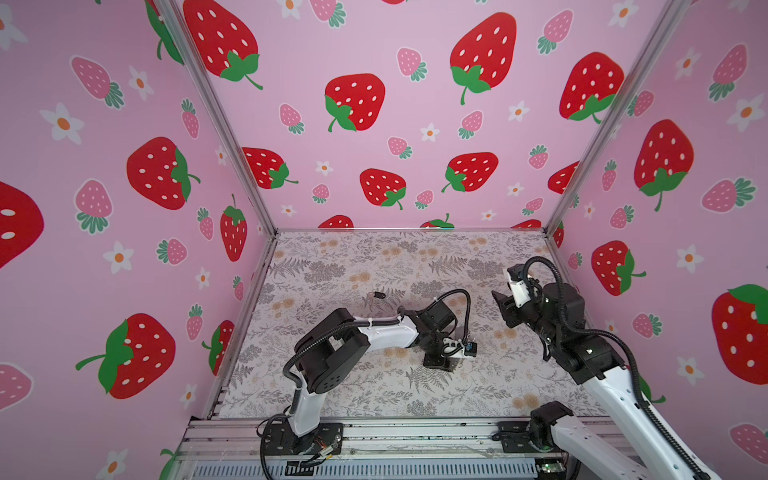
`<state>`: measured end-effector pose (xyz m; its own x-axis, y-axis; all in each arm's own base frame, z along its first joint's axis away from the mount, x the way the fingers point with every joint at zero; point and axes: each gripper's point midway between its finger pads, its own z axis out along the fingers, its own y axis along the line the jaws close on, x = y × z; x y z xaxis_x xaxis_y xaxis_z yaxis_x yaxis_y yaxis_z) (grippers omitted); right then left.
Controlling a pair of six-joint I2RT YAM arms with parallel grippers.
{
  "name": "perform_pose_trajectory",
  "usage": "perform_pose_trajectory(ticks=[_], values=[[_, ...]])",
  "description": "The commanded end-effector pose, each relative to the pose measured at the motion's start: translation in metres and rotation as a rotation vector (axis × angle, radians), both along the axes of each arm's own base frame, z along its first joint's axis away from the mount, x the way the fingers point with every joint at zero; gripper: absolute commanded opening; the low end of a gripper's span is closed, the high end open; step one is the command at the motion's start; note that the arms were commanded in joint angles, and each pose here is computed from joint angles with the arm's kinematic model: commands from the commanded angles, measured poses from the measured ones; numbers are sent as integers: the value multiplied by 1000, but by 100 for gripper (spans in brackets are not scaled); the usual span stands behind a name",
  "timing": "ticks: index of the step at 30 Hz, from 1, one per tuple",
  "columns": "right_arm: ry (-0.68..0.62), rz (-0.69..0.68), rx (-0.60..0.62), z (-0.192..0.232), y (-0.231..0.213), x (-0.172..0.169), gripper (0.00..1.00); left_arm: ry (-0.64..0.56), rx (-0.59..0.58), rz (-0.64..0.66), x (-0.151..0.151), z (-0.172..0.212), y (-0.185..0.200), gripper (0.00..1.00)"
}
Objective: Put the keys on the keyring
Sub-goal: 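Close the left gripper on the plate edge near a split ring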
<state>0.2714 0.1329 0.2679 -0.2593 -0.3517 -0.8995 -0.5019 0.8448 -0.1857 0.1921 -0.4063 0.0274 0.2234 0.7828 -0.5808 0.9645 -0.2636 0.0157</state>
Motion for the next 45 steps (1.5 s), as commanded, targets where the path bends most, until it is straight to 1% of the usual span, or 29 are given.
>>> perform_pose_trajectory(ticks=[1,8,19,22,26,36,41,45], values=[[-22,20,3,3,3,-1,48,-2,-11,-27,-1,7,-10,43],[-25,19,-3,1,2,0,47,-9,-7,-36,-3,7,-9,35],[-29,24,-8,-1,3,0,47,-12,26,-62,-10,4,3,35],[-31,25,-7,-1,3,0,46,-14,25,-64,-10,5,3,33],[-36,26,-6,0,3,1,46,-18,20,-67,-11,7,2,27],[-40,32,3,1,5,1,46,-32,6,-87,-14,18,5,21],[-40,39,7,0,7,2,46,-29,15,-95,-16,14,7,22],[-35,44,10,-1,8,2,46,-44,22,-89,-12,10,5,33]])
